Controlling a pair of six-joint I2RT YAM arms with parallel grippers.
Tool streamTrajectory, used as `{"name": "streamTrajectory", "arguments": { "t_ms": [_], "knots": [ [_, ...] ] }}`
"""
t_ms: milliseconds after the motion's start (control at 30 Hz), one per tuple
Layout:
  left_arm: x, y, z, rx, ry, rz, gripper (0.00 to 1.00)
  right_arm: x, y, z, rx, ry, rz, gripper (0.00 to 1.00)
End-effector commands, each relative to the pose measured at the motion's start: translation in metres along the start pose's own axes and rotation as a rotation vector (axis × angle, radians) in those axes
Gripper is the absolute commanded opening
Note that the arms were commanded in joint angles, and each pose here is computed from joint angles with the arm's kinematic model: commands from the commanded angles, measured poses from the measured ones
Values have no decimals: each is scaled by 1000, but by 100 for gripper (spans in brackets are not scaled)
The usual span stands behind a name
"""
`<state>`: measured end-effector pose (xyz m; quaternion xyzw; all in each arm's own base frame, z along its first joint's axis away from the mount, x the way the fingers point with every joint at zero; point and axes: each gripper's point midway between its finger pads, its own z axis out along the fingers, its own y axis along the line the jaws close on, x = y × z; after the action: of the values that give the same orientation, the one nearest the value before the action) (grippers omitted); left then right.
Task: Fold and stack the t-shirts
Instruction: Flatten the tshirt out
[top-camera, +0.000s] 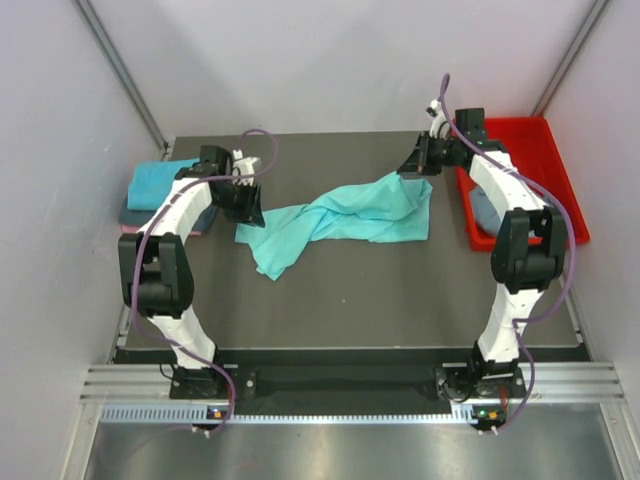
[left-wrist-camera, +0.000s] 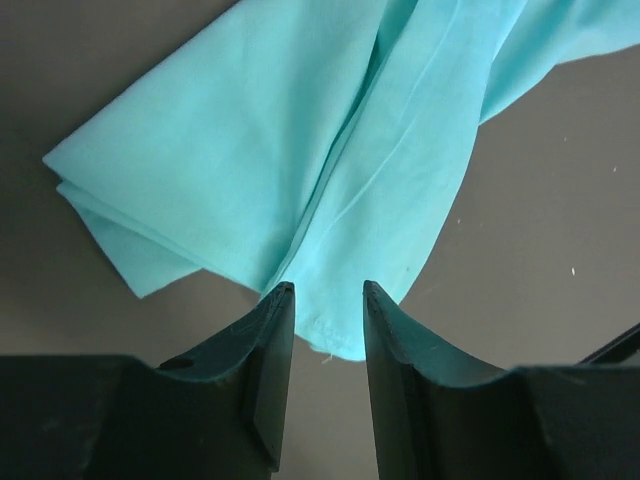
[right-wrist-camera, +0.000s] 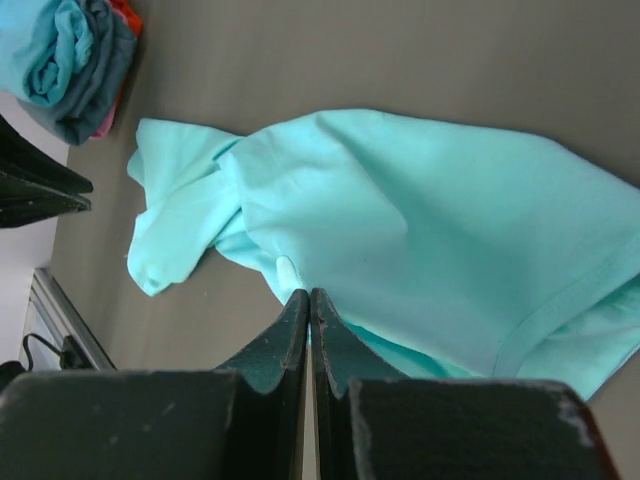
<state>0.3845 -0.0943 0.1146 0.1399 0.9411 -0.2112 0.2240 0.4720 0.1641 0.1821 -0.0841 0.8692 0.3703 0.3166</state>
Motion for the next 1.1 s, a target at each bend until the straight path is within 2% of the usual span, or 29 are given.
{"name": "streamTrajectory", "arguments": {
  "t_ms": [0,167,267,633,1067],
  "knots": [
    [3,3,-21,-18,6,4,40,-25,16,-4,-57,-40,-52,0],
    [57,-3,-24,21,115,-73,41,-26,16,1,-70,-59,-21,0],
    [67,9,-21,27,121,-121,41,-27,19,-2,-72,-68,-23,0],
    [56,29,8,161,152,-252,43,-27,26,-12,-61,-78,-55,0],
    [45,40,29,218,161,-305,43,-24,22,-15,-31,-77,-73,0]
  ]
}}
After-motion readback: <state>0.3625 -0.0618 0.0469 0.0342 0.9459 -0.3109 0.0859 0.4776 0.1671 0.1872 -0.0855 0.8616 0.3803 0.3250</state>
